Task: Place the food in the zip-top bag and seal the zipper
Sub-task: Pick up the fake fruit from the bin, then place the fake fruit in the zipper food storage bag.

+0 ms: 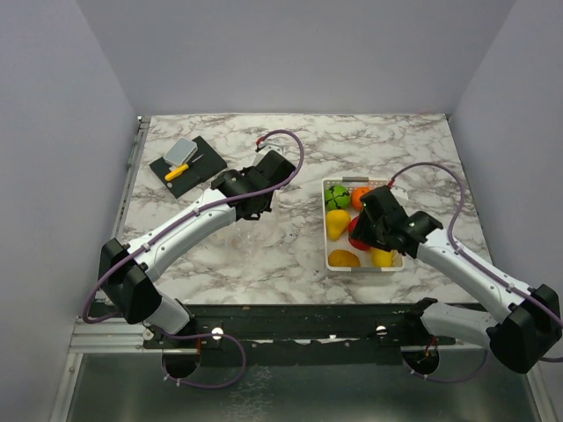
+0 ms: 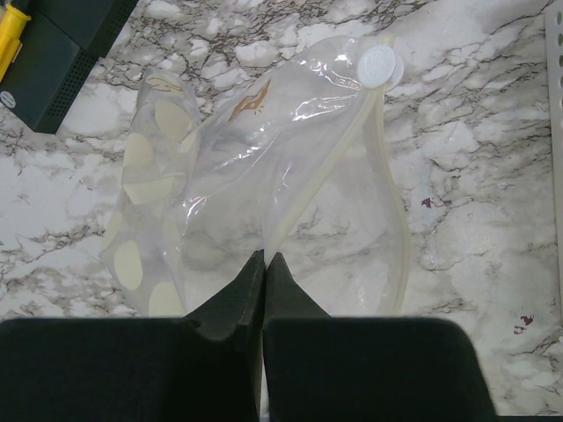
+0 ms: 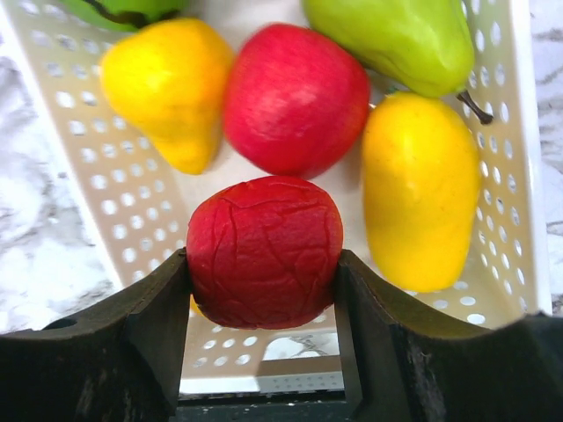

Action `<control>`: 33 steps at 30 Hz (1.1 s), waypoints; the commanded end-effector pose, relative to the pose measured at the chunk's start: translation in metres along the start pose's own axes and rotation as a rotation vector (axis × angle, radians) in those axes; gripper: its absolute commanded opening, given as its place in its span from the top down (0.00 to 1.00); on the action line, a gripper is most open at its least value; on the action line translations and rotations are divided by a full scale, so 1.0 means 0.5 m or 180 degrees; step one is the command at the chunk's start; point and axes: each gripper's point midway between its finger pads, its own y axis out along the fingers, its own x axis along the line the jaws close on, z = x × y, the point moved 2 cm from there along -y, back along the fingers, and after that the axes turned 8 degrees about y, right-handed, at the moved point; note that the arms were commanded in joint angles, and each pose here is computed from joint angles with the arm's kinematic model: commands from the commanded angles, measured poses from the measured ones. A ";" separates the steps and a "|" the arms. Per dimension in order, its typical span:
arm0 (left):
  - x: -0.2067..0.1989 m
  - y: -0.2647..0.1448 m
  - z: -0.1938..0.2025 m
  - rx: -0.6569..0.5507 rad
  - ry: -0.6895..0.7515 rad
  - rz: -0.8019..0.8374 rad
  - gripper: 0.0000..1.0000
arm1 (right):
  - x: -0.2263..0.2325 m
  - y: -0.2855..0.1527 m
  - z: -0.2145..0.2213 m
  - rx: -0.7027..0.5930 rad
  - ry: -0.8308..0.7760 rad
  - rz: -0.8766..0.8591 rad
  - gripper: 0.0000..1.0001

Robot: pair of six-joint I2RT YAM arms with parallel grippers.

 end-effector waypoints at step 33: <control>-0.018 -0.034 -0.042 -0.0136 -0.0218 0.0287 1.00 | 0.436 -0.181 -0.013 0.0542 -0.0636 -0.2931 0.76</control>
